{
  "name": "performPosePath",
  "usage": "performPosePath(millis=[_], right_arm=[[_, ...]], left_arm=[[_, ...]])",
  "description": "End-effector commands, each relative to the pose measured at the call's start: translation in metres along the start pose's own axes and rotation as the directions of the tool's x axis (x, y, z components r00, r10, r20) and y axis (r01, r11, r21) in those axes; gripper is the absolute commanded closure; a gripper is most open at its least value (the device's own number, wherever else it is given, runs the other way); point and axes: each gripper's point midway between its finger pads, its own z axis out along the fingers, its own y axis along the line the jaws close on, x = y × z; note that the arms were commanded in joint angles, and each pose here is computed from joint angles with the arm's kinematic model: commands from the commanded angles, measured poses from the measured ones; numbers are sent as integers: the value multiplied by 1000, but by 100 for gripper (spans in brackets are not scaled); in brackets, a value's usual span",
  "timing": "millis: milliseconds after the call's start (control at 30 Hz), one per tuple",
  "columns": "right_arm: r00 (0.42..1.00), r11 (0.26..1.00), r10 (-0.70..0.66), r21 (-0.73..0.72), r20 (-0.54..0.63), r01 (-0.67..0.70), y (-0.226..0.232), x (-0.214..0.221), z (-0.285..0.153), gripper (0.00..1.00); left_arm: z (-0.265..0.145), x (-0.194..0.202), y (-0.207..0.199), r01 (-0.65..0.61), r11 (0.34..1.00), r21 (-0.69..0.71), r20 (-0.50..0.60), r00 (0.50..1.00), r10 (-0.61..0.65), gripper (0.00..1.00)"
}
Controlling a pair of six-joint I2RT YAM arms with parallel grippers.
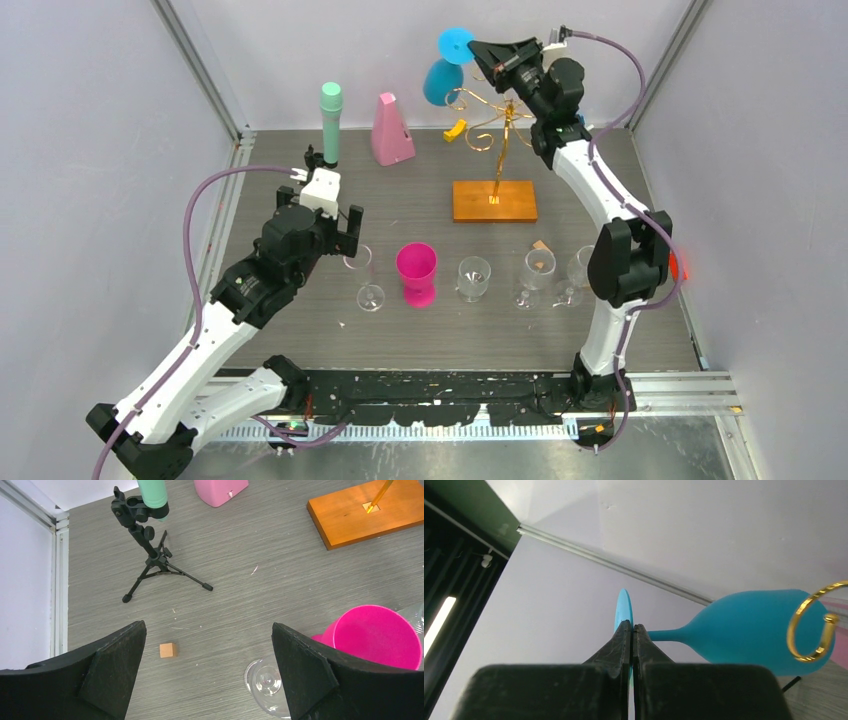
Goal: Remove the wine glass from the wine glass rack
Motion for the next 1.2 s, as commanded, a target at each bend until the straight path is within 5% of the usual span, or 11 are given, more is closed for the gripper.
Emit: performPosePath(millis=[0, 233, 367, 467, 733, 967, 1167], right_arm=[[995, 959, -77, -276, -70, 55, 91, 15, -6, 100], [978, 890, -85, -456, -190, -11, 152, 39, -35, 100], [972, 873, -34, -480, -234, -85, 170, 47, -58, 100], [971, 879, 8, -460, -239, -121, 179, 57, -84, 100], [960, 884, 78, -425, -271, -192, 205, 78, -154, 100], [917, 838, 228, -413, -328, -356, 218, 92, -211, 100], [897, 824, 279, -394, -344, -407, 221, 98, -237, 100]], left_arm=[[-3, -21, 8, 79, 996, -37, 75, 994, -77, 0], [-17, -51, 9, 209, 978, -15, 130, 970, -205, 0], [-41, -88, -19, 300, 932, 203, 158, 930, -333, 0], [-70, -122, -46, 349, 840, 415, 163, 880, -446, 0], [-107, -168, -83, 460, 585, 668, 51, 756, -653, 0], [-117, -188, -117, 517, 331, 789, -133, 670, -730, 0], [-126, -201, -123, 498, 215, 840, -174, 623, -763, 0]])
